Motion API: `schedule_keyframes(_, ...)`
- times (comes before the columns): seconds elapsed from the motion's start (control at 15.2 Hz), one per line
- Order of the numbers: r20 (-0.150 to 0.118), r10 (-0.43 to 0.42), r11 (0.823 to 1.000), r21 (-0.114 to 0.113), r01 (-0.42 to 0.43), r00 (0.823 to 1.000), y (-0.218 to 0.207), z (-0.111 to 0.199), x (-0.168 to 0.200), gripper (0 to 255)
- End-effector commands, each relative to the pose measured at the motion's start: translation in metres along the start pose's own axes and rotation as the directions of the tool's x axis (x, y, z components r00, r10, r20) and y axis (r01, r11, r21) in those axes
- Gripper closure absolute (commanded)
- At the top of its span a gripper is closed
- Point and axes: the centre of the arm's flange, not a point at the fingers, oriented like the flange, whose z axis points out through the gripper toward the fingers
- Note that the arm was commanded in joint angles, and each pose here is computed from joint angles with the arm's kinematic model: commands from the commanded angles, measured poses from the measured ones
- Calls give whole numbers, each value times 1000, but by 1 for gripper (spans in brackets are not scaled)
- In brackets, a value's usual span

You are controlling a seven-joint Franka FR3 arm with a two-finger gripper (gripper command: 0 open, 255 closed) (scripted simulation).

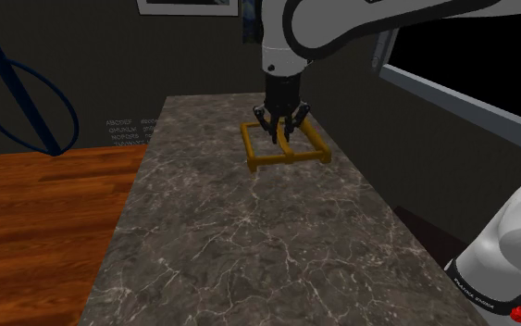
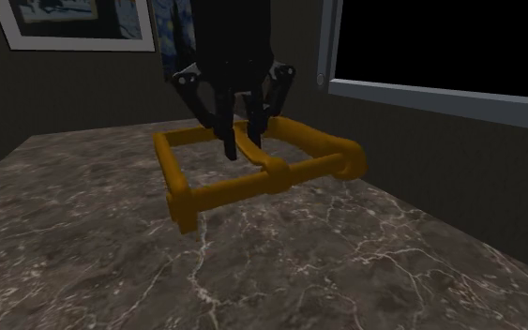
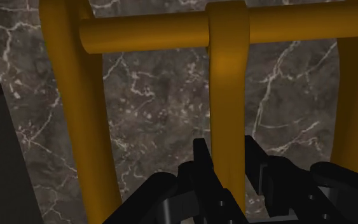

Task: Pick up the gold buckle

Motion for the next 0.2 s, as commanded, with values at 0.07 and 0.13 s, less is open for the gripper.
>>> schedule_keyframes(0.07,0,0,1000,0,0,1000,0,-12,-1,255)
schedule_keyframes(0.13,0,0,1000,0,0,1000,0,-12,-1,255)
